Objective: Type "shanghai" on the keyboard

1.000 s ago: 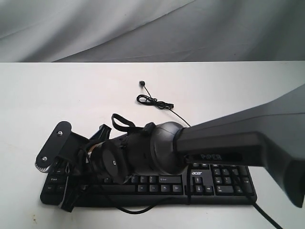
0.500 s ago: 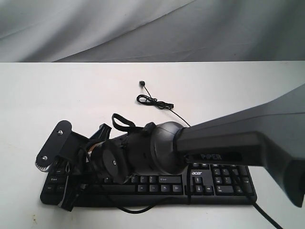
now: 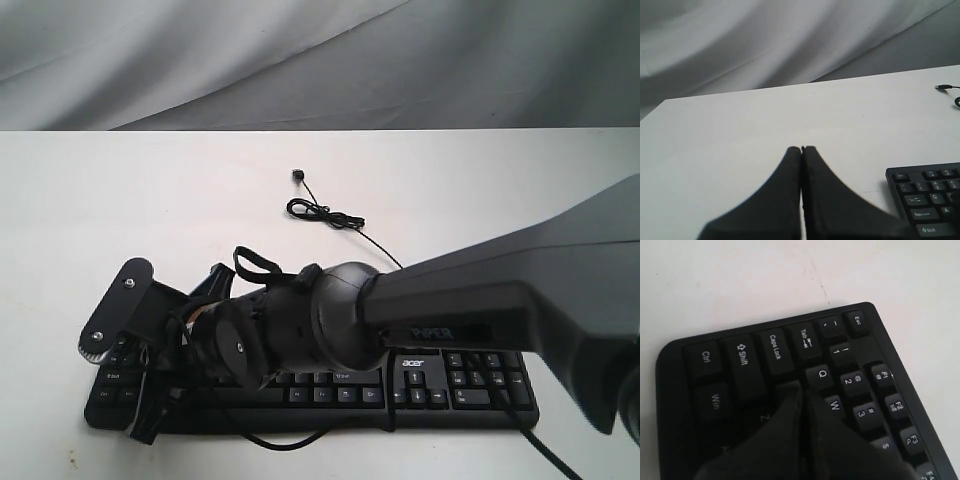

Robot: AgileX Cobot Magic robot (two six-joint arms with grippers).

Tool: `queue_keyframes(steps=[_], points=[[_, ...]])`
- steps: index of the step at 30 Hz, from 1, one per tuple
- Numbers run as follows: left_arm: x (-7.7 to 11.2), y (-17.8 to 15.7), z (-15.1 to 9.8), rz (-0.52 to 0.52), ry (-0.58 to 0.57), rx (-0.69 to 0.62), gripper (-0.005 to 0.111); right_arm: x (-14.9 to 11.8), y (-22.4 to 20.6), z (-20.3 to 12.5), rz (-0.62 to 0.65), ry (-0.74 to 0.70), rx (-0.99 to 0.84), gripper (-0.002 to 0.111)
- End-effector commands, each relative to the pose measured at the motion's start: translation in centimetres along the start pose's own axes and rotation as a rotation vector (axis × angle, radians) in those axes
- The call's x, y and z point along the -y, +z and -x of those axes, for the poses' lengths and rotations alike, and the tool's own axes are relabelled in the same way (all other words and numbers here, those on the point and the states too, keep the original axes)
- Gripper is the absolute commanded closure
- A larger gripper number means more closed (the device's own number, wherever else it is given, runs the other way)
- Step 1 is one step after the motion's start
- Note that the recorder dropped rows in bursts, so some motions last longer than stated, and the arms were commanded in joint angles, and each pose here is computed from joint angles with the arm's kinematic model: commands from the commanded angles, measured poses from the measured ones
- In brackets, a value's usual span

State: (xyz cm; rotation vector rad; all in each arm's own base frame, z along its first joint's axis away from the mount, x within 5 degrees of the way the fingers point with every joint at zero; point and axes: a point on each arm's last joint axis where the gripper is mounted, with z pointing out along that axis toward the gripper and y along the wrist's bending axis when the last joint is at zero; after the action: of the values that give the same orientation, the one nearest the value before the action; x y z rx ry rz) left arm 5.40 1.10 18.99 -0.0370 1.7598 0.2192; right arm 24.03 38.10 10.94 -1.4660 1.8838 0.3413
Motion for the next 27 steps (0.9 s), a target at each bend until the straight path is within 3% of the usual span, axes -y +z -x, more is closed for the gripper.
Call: queue_keyframes(steps=[1, 17, 27], points=[[0.1, 0.0, 0.0, -0.008, -0.005, 0.011, 0.107, 0.6, -0.1, 0.2, -0.019, -0.003, 0.017, 0.108], [0.1, 0.0, 0.0, -0.008, -0.005, 0.011, 0.107, 0.2, 0.6, -0.5, 0.000, -0.005, -0.017, 0.108], [0.1, 0.0, 0.0, -0.008, -0.005, 0.011, 0.107, 1.7, -2.1, 1.1, 0.005, -0.003, 0.000, 0.108]])
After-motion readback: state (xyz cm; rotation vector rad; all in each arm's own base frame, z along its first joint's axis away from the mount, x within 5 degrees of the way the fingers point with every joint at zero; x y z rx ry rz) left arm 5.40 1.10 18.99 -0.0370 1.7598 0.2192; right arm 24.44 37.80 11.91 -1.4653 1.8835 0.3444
